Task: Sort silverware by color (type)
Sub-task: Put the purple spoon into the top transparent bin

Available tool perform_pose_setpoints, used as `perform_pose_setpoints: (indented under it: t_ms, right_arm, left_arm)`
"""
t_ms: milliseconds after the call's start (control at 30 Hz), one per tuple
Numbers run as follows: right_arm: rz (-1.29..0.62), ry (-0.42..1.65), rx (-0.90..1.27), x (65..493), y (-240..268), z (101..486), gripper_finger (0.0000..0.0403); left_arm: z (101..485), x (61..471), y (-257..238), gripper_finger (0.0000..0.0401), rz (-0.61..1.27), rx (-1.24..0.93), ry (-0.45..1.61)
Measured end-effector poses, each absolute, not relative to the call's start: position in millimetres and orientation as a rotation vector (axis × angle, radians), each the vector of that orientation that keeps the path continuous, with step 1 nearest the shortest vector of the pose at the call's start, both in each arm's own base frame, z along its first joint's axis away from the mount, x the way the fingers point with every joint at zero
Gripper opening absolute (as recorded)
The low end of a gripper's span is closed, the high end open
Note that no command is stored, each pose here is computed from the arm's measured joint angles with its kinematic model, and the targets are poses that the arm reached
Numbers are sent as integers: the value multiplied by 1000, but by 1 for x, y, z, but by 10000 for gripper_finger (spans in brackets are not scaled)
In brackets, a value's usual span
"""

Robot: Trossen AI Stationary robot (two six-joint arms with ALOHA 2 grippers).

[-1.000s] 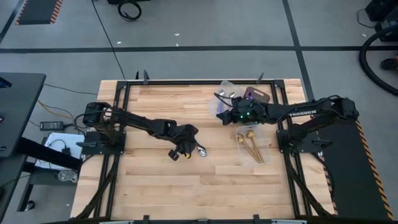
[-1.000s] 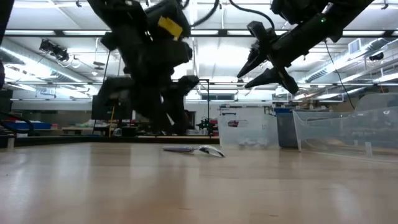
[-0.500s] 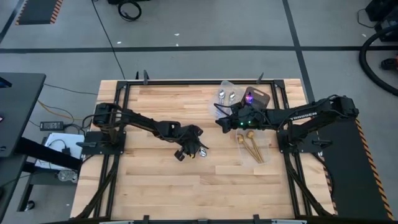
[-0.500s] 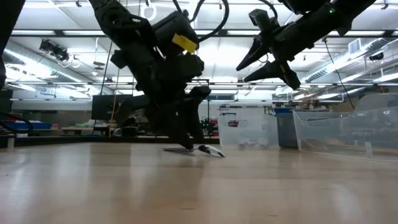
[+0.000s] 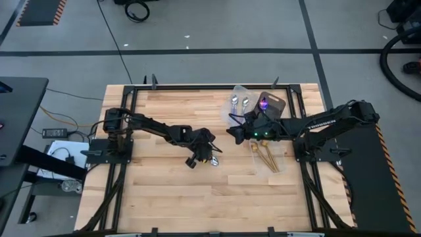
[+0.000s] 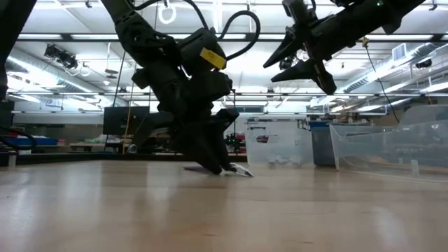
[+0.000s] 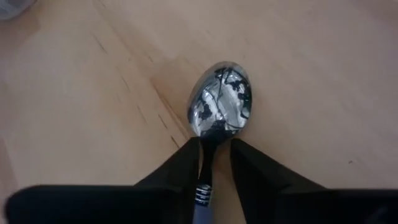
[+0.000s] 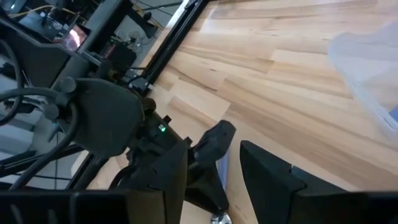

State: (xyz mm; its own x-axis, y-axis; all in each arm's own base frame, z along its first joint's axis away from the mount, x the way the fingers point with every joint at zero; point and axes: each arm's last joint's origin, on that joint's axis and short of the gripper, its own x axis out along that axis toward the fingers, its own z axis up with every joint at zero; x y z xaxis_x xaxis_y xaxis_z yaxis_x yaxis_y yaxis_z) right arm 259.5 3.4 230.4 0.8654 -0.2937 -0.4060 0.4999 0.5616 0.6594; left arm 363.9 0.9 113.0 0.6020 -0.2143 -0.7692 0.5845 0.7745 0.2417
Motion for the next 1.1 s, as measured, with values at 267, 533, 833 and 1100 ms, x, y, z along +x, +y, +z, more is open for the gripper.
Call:
perform_pose_setpoints:
  t_ms: [267, 533, 833, 1100]
  right_arm:
    - [-457, 272, 861, 259, 9, 230, 158]
    - [-426, 321, 865, 257, 24, 227, 158]
    - [-454, 313, 808, 253, 38, 226, 158]
    - [-484, 285, 767, 251, 47, 226, 158]
  left_arm:
    - [113, 364, -5, 15, -499, 518, 795]
    - [125, 362, -11, 8, -452, 501, 783]
    - [150, 363, -4, 1, -385, 480, 706]
    - [163, 367, 12, 1, -278, 373, 629]
